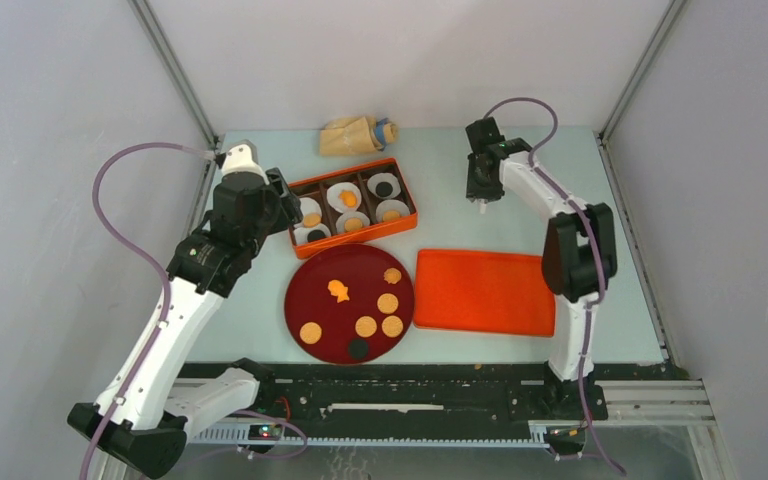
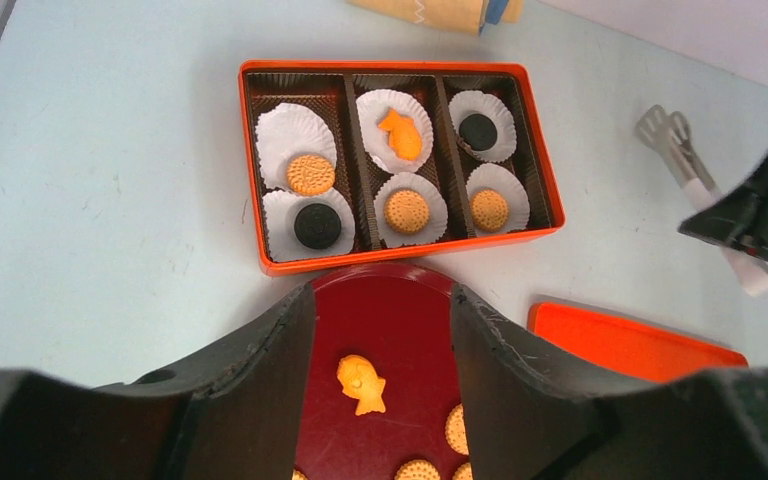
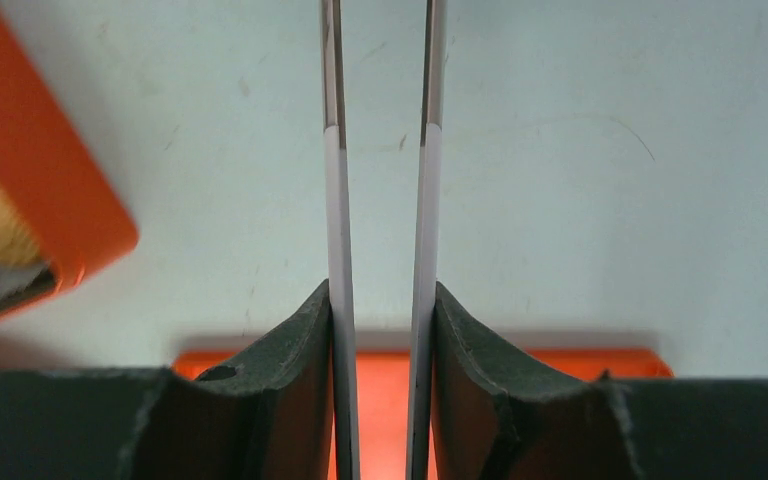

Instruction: Pack the cookies

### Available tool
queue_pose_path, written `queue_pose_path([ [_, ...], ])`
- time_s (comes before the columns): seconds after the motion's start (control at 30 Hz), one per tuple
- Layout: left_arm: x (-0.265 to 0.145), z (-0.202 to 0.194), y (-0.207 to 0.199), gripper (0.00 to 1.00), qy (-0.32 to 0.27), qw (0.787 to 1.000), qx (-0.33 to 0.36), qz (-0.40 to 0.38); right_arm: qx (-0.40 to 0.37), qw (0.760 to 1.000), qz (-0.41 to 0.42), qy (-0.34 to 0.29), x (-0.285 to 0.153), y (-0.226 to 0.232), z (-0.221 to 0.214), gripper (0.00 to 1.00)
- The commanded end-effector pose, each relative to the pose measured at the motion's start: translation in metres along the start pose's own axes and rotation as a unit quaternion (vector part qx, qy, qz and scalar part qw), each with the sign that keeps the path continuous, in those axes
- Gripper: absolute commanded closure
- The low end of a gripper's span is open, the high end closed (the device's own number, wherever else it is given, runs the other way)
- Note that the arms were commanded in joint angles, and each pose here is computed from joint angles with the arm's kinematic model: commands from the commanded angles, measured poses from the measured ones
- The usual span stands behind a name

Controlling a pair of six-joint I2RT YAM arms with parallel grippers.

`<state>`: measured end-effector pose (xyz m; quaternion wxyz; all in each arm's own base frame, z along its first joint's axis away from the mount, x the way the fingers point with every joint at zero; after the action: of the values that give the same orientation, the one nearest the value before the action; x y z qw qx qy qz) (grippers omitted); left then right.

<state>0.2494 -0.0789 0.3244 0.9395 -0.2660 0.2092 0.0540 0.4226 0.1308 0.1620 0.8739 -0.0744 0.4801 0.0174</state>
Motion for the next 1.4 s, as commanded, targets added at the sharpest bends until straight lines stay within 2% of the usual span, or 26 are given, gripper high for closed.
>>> queue_pose_path([
  [0.0,0.001,0.008,-0.004,0.42,-0.014,1.000,-0.010,-0.004,0.003,1.000,0.009,0.030,0.033,0.003,0.008,0.83],
  [0.17,0.008,0.005,-0.006,0.42,-0.006,1.000,-0.005,0.000,0.046,0.994,0.052,0.089,0.072,-0.008,-0.011,0.80],
  [0.27,0.013,0.003,-0.009,0.41,0.001,1.000,-0.003,-0.003,0.060,0.991,0.055,0.106,0.087,-0.018,-0.012,0.73],
  [0.33,0.015,0.003,-0.011,0.41,0.005,1.000,-0.003,-0.005,0.063,0.990,0.049,0.114,0.091,-0.022,-0.008,0.71],
  [0.5,0.015,0.001,-0.009,0.41,0.004,1.000,-0.007,-0.004,0.058,0.994,0.036,0.088,0.090,-0.029,0.005,0.51],
  [0.77,0.014,-0.006,-0.014,0.35,0.027,0.999,-0.004,-0.027,0.053,0.997,0.020,0.049,0.067,-0.039,0.018,0.37],
  [1.0,0.013,-0.008,-0.015,0.33,0.033,0.999,-0.007,-0.035,0.061,0.997,0.005,0.047,0.055,-0.043,0.011,0.37],
  [1.13,0.009,-0.006,-0.013,0.33,0.024,0.999,-0.008,-0.034,0.022,1.000,0.003,-0.010,0.006,-0.020,0.011,0.37],
  [1.23,0.013,-0.009,-0.013,0.33,0.029,0.999,-0.008,-0.034,-0.025,0.999,0.034,-0.012,-0.026,0.021,-0.008,0.38],
  [1.37,0.017,-0.014,-0.018,0.33,0.042,0.998,-0.013,-0.044,-0.079,0.991,0.110,0.013,-0.051,0.089,-0.054,0.39],
])
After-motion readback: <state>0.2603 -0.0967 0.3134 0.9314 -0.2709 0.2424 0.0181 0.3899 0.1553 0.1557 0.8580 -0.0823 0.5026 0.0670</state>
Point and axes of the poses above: each gripper's point midway between its finger pads, its own x axis out along the fingers, its own y axis along the line the jaws close on, z = x × y, the point moved 5 cm from there along -x, back along the fingers, and after that the axes turned 13 degrees about -x, right-handed, at the moved point
